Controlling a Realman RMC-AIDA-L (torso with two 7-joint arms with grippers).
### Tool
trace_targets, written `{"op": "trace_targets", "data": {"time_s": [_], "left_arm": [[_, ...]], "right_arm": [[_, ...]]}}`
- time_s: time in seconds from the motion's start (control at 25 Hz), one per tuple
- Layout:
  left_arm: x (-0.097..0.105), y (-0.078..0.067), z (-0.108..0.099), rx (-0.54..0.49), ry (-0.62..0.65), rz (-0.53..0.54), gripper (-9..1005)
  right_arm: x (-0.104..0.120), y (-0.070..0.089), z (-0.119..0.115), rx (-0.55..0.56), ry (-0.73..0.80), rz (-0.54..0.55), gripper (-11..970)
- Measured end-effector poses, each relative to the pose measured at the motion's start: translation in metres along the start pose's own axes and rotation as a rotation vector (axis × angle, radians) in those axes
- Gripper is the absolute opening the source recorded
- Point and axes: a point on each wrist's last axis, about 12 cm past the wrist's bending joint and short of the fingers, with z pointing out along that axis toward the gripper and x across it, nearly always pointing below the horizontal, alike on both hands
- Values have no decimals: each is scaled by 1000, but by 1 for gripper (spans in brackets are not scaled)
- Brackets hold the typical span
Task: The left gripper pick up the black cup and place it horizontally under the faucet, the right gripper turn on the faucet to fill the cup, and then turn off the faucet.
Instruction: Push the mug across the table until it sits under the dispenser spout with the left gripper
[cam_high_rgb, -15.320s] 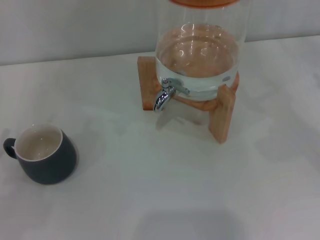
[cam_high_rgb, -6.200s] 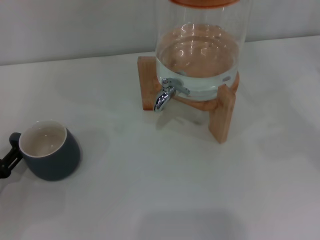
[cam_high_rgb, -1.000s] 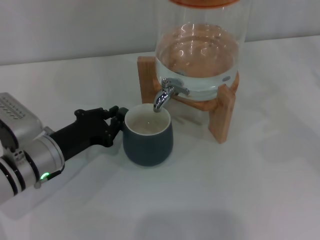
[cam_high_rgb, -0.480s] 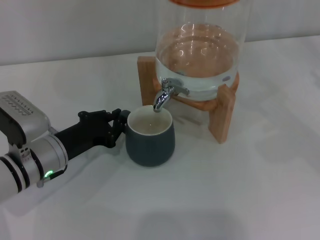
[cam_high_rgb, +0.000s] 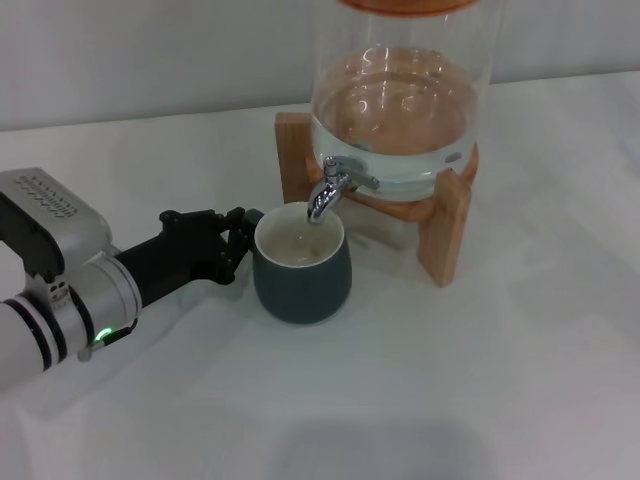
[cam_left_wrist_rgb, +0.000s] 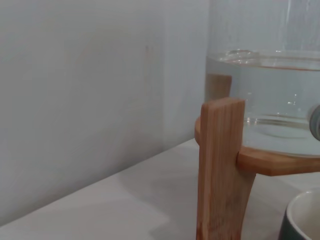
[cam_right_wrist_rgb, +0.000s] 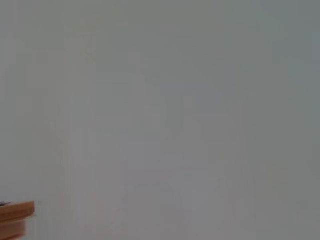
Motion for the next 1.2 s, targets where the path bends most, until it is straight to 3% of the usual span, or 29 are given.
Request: {"op": "trace_targets", "data": {"time_s": [0.68, 1.2], "left_arm": [[-6, -7, 3, 52, -37, 16, 144], [-6, -4, 1, 34, -40, 8, 174]], "right_arm": [[1, -1, -3, 9, -19, 0, 749], [0, -1, -2, 9, -23, -2, 749]]}}
